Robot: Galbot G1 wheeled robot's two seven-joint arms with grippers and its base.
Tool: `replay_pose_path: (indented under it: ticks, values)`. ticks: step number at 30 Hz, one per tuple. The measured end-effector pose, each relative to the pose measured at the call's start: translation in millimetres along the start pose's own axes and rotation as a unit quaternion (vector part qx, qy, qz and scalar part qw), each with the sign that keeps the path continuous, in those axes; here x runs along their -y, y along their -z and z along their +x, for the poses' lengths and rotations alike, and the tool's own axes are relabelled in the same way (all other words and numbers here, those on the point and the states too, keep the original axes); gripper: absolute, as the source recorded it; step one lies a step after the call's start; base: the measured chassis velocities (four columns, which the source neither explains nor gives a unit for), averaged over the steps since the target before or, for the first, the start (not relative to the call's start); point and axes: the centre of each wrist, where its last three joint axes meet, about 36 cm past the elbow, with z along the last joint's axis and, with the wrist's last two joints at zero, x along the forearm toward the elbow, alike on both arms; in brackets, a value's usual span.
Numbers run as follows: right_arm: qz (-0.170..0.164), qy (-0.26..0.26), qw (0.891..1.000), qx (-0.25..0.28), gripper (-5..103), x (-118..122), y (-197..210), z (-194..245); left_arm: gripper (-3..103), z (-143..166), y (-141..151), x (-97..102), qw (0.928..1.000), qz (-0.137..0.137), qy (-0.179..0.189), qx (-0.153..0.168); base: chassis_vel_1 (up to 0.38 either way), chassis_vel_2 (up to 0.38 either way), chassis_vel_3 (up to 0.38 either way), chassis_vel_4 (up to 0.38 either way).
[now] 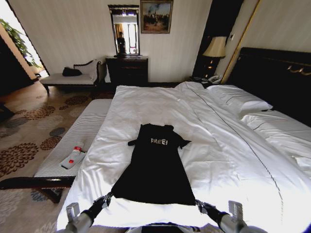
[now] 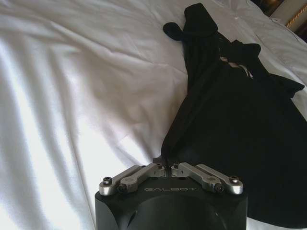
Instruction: Fold the clothes on the bed.
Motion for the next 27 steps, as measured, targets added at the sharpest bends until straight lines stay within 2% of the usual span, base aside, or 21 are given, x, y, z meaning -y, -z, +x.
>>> replay_pose_path:
  ticks: [11,12,13,15,16,19,20,21,22,25,26,27]
  values:
    - [0.002,-0.001,1.000,-0.007,0,1,-5,-7,1,-4,-7,-2.7,0.9999,-0.002,0.007,-0.008,0.000,0.000,0.000,0.000]
    - [0.002,0.000,1.000,-0.007,-2,1,-5,-8,-2,-4,-7,-1.6,0.9999,-0.002,0.009,-0.008,0.000,0.000,0.000,0.000]
    - [0.001,0.000,1.000,-0.007,3,1,-5,-8,-2,-4,-7,-0.9,0.9999,-0.003,0.010,-0.008,0.000,0.000,0.000,0.000]
    - [-0.001,0.002,1.000,-0.006,14,-1,-4,-7,8,-5,-6,2.8,0.9998,-0.011,0.015,-0.007,0.000,0.000,0.000,0.000]
    - [-0.001,0.002,1.000,-0.006,14,-1,-4,-7,8,-5,-6,2.8,0.9998,-0.011,0.015,-0.007,0.000,0.000,0.000,0.000]
    - [0.000,0.002,1.000,-0.005,25,-4,-3,-5,24,-4,-4,5.0,0.9997,-0.016,0.016,-0.005,0.000,0.000,0.000,0.000]
    - [0.001,0.002,1.000,-0.005,30,-5,-3,-4,24,-4,-4,4.9,0.9996,-0.019,0.018,-0.005,0.000,0.000,0.000,0.000]
    - [0.002,0.001,1.000,-0.004,36,-5,-3,-4,29,-4,-4,4.8,0.9994,-0.023,0.024,-0.004,0.000,0.000,0.000,0.000]
    - [0.002,0.001,1.000,-0.004,36,-5,-3,-4,29,-4,-4,4.8,0.9994,-0.023,0.024,-0.004,0.000,0.000,0.000,0.000]
    - [0.012,-0.003,1.000,0.001,46,-2,3,0,46,-4,-7,4.3,0.9990,-0.029,0.032,-0.005,0.000,0.000,0.000,0.000]
    - [0.013,-0.002,1.000,0.006,51,-2,7,1,46,-4,-6,5.1,0.9991,-0.028,0.033,-0.002,0.000,0.000,0.000,0.000]
    - [0.013,-0.002,1.000,0.006,51,-2,7,1,46,-4,-6,5.1,0.9991,-0.028,0.033,-0.002,0.000,0.000,0.000,0.000]
